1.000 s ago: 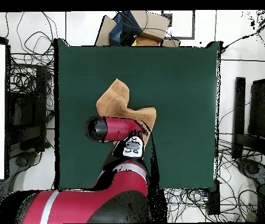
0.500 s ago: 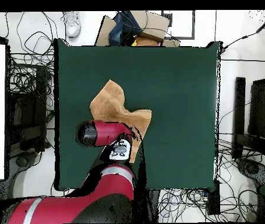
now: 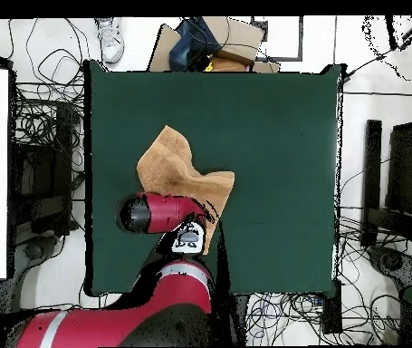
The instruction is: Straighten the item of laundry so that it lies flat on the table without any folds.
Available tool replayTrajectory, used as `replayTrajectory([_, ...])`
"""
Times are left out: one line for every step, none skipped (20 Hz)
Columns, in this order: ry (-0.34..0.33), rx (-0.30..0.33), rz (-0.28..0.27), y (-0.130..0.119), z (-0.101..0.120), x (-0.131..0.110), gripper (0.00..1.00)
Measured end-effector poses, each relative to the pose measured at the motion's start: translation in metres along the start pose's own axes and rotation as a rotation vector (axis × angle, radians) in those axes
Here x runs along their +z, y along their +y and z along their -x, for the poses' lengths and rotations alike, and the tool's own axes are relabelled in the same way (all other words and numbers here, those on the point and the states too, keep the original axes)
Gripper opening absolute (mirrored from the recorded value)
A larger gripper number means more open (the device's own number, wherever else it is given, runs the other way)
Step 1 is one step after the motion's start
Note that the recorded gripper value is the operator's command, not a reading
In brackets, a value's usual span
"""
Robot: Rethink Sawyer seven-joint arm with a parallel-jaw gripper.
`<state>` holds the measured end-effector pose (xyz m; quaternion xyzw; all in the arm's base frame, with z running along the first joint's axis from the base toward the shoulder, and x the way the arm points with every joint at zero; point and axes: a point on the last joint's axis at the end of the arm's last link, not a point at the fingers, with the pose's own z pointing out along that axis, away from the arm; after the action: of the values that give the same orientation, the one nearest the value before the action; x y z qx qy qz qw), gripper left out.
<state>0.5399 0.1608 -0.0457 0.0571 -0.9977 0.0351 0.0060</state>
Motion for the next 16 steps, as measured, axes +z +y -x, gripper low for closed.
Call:
replayTrajectory([0.0, 0.006, 0.005, -0.002, 0.0, 0.0, 0.0])
replayTrajectory([0.001, 0.011, 0.01, -0.003, 0.0, 0.0, 0.0])
replayTrajectory([0.002, 0.016, 0.015, -0.004, 0.0, 0.001, 0.0])
replayTrajectory([0.005, 0.025, 0.023, -0.006, 0.0, 0.001, 0.0])
replayTrajectory([0.008, 0.033, 0.03, -0.008, 0.0, 0.001, 0.0])
replayTrajectory([0.012, 0.048, 0.044, -0.012, 0.0, 0.001, 0.0])
replayTrajectory([0.013, 0.052, 0.048, -0.013, 0.0, 0.001, 0.0])
replayTrajectory([0.015, 0.058, 0.053, -0.015, -0.001, 0.0, 0.0])
replayTrajectory([0.015, 0.06, 0.054, -0.015, -0.001, 0.0, 0.0])
replayTrajectory([0.02, 0.062, 0.056, -0.016, -0.004, -0.001, 0.0])
replayTrajectory([0.022, 0.061, 0.056, -0.015, -0.005, -0.001, 0.0])
replayTrajectory([0.024, 0.059, 0.056, -0.014, -0.006, -0.001, 0.0])
replayTrajectory([0.027, 0.058, 0.056, -0.013, -0.008, -0.001, 0.0])
replayTrajectory([0.031, 0.049, 0.057, -0.008, -0.011, -0.001, 0.0])
replayTrajectory([0.031, 0.045, 0.056, -0.006, -0.011, -0.001, 0.0])
replayTrajectory([0.031, 0.042, 0.056, -0.004, -0.012, -0.001, 0.0])
